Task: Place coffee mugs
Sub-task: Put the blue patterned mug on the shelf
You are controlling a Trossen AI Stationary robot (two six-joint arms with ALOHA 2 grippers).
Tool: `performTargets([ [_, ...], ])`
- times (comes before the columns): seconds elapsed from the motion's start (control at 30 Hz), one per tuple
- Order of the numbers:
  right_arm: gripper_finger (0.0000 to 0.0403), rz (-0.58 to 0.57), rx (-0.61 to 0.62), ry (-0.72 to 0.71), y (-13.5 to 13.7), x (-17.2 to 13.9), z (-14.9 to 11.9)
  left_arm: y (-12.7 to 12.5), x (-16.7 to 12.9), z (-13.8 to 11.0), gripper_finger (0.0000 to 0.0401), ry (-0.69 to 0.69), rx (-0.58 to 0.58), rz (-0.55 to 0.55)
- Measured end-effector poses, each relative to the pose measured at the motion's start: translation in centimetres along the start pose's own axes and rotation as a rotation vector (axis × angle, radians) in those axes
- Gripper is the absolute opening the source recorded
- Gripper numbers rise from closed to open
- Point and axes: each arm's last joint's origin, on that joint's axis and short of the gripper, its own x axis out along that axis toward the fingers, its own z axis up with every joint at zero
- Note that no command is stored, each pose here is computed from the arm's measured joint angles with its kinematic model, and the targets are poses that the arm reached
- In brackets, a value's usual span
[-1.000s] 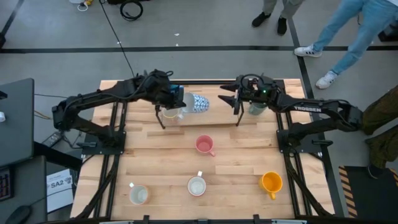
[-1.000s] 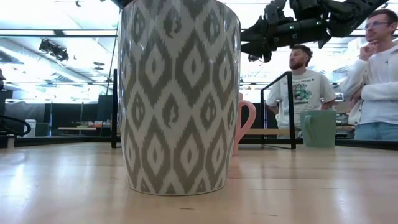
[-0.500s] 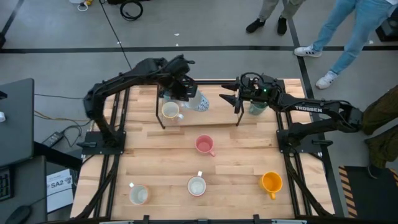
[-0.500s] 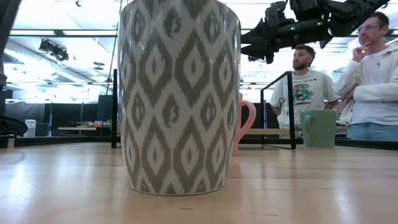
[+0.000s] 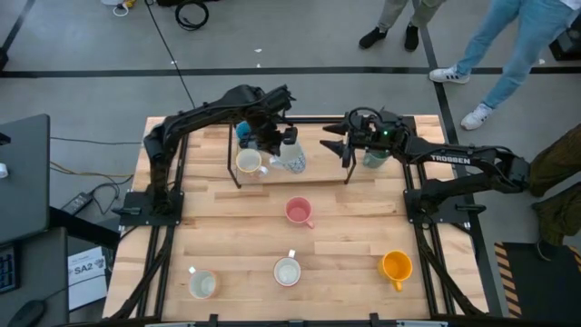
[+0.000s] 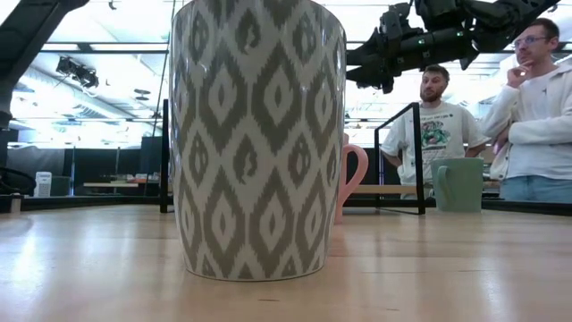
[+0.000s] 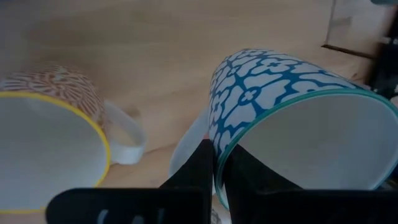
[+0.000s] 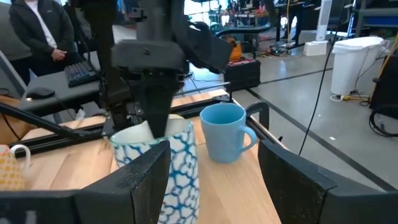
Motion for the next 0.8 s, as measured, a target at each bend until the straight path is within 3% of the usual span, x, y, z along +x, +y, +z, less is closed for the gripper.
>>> performTargets([
  [0.5,0.025,0.02,-0.006,0.014,0.5,0.1,-0.2,1.2,1.4,1.3,0.0024,-0.024,-0.159,0.141],
  [0.8,0.025,0.02,-0.007,0.014,0.5,0.1,-0.2,1.3,1.6,1.5,0.0031,-0.082,-0.181,0.183],
])
